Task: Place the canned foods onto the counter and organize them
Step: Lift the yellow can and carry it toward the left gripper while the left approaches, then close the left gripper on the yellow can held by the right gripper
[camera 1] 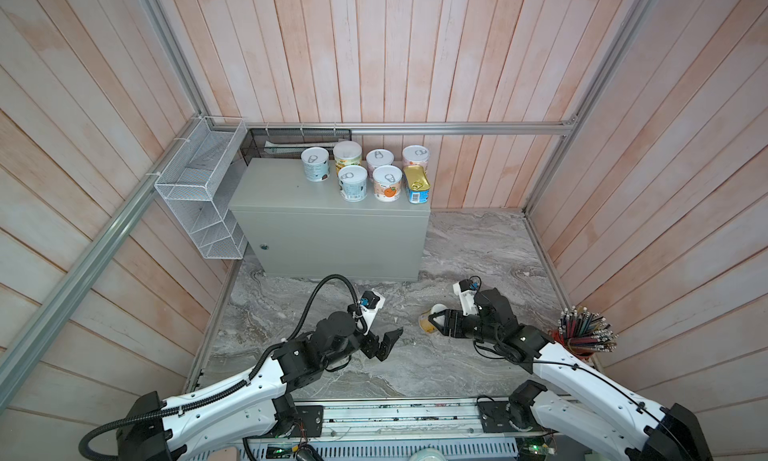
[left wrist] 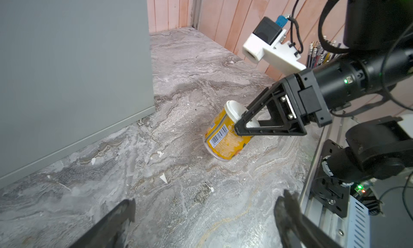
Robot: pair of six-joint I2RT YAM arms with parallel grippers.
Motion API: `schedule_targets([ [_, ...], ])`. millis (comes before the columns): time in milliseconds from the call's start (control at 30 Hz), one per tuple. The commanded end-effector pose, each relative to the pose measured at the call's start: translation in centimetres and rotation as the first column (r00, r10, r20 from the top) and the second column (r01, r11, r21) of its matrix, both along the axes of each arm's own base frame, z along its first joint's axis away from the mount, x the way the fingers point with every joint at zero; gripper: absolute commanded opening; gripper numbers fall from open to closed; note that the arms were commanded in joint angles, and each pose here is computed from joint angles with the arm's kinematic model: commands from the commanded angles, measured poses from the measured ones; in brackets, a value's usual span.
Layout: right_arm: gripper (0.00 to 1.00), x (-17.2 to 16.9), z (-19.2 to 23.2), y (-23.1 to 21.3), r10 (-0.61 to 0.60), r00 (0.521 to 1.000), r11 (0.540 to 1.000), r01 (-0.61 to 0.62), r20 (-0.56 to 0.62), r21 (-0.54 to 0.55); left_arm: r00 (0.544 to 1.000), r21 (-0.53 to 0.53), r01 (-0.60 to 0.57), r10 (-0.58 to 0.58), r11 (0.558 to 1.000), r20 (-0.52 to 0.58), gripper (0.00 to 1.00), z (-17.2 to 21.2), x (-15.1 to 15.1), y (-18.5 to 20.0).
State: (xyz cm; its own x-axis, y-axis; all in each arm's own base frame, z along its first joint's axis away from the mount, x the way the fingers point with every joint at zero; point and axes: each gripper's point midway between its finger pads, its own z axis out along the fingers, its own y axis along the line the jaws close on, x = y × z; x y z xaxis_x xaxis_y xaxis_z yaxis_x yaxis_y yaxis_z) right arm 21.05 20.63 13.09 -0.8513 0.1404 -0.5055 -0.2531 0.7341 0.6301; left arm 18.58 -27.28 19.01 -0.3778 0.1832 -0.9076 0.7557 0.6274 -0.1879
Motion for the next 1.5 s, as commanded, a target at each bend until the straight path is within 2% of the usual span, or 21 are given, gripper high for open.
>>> schedule_targets([
  [0, 0.52, -0.5, 1.8, 0.8, 0.054, 0.998, 0.996, -0.057, 0.037, 0.067, 0.994, -0.073, 0.095, -0.09, 0.993, 0.064, 1.0, 1.6, -0.8, -1.7],
  [300, 0.52, -1.1, 2.6, 0.9, 0.069, 0.997, 0.992, -0.072, 0.039, 0.099, 0.976, -0.035, 0.19, -0.185, 0.981, 0.111, 1.0, 0.6, -0.9, -4.5],
  [767, 0.52, -1.8, 3.8, 1.3, 0.104, 0.993, 0.984, -0.11, 0.051, 0.143, 0.937, -0.055, 0.331, -0.32, 0.942, 0.142, 1.0, 0.2, -1.3, -8.4],
  [1000, 0.52, -2.0, 4.5, 1.7, 0.125, 0.99, 0.977, -0.134, 0.062, 0.166, 0.924, -0.051, 0.369, -0.36, 0.928, 0.132, 1.0, -0.2, -1.2, -9.9],
  [1133, 0.52, -1.8, 4.4, 1.5, 0.125, 0.99, 0.981, -0.133, 0.058, 0.142, 0.918, -0.039, 0.386, -0.379, 0.922, 0.113, 1.0, -1.0, -1.2, -10.6],
  [1467, 0.52, -2.0, 5.1, 2.0, 0.153, 0.987, 0.973, -0.16, 0.059, 0.165, 0.917, -0.017, 0.388, -0.385, 0.921, 0.103, 1.0, -2.1, -0.6, -11.8],
])
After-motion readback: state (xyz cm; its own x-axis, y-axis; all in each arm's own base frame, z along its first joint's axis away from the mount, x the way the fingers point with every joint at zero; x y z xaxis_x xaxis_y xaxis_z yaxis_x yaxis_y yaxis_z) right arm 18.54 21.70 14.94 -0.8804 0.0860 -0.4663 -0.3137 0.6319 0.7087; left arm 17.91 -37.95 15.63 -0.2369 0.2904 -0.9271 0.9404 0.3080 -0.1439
